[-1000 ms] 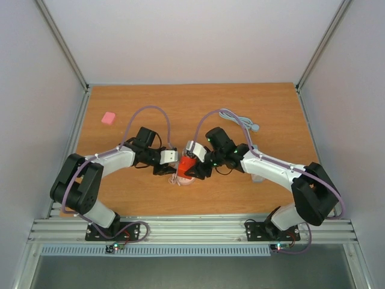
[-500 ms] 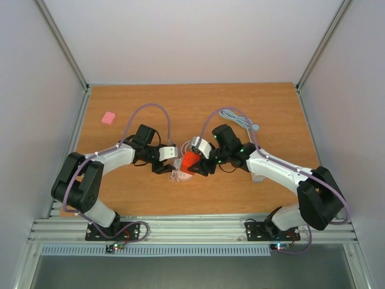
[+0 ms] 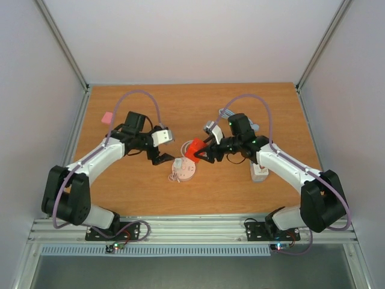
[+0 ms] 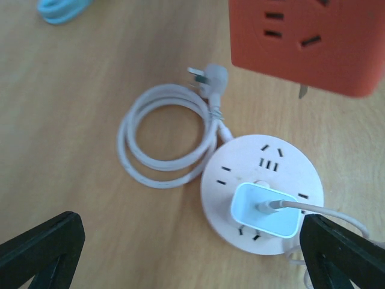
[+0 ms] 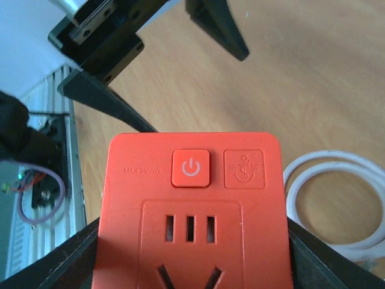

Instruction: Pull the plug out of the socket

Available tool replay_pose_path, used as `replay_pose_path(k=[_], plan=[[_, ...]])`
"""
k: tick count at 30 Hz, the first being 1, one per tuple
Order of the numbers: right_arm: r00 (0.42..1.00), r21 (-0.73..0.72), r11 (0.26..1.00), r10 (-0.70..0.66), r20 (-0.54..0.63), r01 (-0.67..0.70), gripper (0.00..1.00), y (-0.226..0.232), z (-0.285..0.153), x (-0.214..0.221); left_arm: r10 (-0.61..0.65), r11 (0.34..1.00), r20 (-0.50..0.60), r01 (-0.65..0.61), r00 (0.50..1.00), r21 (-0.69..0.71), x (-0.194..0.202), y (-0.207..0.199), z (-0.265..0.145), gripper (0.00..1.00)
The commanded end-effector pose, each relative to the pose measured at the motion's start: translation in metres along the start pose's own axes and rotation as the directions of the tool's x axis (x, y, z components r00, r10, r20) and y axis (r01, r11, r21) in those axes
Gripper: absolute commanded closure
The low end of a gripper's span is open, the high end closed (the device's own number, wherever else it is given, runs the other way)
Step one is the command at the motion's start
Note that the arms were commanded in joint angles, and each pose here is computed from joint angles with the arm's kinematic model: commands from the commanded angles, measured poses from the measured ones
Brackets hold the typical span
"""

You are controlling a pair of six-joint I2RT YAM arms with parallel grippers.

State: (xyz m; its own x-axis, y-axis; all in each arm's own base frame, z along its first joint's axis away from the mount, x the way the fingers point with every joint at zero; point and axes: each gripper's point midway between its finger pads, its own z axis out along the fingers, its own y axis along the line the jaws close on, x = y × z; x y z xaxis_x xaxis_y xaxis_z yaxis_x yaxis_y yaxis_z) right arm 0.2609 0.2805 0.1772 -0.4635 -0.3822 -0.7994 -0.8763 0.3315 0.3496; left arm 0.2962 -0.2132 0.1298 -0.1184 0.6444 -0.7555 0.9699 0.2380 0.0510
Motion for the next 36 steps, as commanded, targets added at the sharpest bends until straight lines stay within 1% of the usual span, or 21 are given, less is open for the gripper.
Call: replay_pose_path(k=[1,5,7,9,11,18,21,25,33,34,36], plan=[[0.987,-0.051,0.998,0.043,0.154,-0.035,0.75,0.007,-0.022,-0.058,0.014,0.994,0.063,-0.008,0.998,-0.106,-0.031,0.018,-0.031,0.00],[0.971,-0.033,0.994,0.112,0.212,-0.107,0.72,-0.003,-0.024,-0.075,0.018,0.987,0.122,0.002,0.992,-0.161,-0.060,0.024,-0.051,0.00],[0.957,-0.046,0.986,0.165,0.237,-0.158,0.72,-0.005,-0.024,-0.080,-0.030,0.984,0.147,0.056,0.989,-0.171,-0.071,0.027,-0.056,0.00],[0.945,-0.064,0.982,0.189,0.268,-0.178,0.72,-0.005,-0.024,-0.089,-0.054,0.981,0.162,0.083,0.985,-0.175,-0.080,0.027,-0.057,0.00],[0.931,-0.076,0.973,0.232,0.283,-0.219,0.72,-0.009,-0.023,-0.095,-0.051,0.982,0.158,0.078,0.986,-0.173,-0.091,0.022,-0.055,0.00],[0.889,-0.113,0.941,0.337,0.311,-0.318,0.71,-0.018,-0.019,-0.103,-0.073,0.979,0.190,0.106,0.979,-0.172,-0.117,0.016,-0.058,0.00],[0.873,-0.109,0.926,0.376,0.310,-0.361,0.71,-0.024,-0.015,-0.102,-0.098,0.977,0.203,0.133,0.974,-0.164,-0.121,0.014,-0.054,0.00],[0.857,-0.129,0.908,0.419,0.300,-0.399,0.70,-0.027,-0.010,-0.099,-0.099,0.967,0.188,0.138,0.977,-0.212,-0.120,0.018,-0.046,0.00],[0.834,-0.157,0.883,0.469,0.290,-0.442,0.70,-0.027,-0.008,-0.099,-0.079,0.964,0.175,0.120,0.981,-0.238,-0.127,0.015,-0.029,0.00],[0.831,-0.163,0.878,0.478,0.285,-0.449,0.69,-0.027,-0.007,-0.098,-0.080,0.964,0.175,0.121,0.981,-0.237,-0.127,0.015,-0.027,0.01],[0.822,-0.173,0.866,0.500,0.272,-0.469,0.69,-0.028,-0.005,-0.095,-0.078,0.961,0.172,0.120,0.982,-0.250,-0.129,0.017,-0.024,0.05]])
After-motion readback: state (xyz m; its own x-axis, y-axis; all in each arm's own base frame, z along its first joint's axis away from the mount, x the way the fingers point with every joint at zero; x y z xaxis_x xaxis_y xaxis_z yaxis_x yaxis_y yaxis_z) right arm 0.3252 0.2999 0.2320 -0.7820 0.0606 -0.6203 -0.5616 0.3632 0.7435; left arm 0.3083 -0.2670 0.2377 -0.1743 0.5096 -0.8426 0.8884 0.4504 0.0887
